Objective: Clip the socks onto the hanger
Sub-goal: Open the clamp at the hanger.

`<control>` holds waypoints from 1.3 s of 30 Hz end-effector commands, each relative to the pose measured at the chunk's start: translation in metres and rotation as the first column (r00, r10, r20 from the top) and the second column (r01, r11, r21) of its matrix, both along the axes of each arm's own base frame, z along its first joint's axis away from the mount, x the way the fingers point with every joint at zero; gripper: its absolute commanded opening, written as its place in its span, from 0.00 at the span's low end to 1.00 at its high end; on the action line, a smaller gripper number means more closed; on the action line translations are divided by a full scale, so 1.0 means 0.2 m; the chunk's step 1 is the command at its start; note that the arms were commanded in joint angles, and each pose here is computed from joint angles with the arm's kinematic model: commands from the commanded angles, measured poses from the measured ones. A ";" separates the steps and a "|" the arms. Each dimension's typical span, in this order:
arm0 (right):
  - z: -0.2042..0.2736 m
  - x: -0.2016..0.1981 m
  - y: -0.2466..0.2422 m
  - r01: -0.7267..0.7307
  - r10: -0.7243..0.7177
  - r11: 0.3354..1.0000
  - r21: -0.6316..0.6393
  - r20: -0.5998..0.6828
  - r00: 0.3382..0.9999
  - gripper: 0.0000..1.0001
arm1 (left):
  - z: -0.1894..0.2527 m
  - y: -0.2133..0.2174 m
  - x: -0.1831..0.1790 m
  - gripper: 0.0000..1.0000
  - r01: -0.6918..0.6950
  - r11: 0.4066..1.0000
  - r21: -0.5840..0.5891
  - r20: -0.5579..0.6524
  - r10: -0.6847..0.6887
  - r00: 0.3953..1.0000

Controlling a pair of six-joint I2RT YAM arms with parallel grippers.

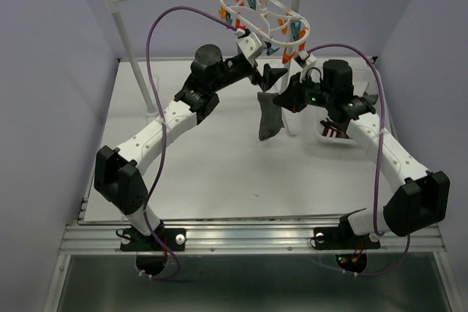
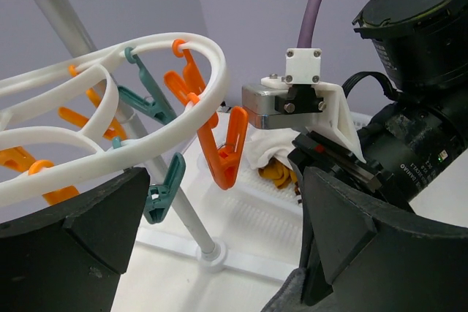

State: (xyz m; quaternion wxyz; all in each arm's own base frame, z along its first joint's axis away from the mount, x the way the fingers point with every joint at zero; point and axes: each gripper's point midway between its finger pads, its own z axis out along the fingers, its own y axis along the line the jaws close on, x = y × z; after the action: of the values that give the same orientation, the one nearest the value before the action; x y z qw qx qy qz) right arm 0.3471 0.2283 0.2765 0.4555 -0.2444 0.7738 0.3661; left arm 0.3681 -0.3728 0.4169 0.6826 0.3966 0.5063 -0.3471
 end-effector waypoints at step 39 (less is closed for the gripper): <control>0.12 -0.04 0.02 -0.040 0.036 0.998 0.042 0.096 0.995 0.03 | 0.12 0.14 0.00 0.99 -0.168 0.984 -0.065 0.137 0.175 0.975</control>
State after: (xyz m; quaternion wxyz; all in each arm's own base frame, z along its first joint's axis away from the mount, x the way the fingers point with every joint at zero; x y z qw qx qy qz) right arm 0.3414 0.2282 0.2740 0.4546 -0.2478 0.7710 0.3707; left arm 0.3716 -0.3543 0.4016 0.7081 0.3769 0.5234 -0.2872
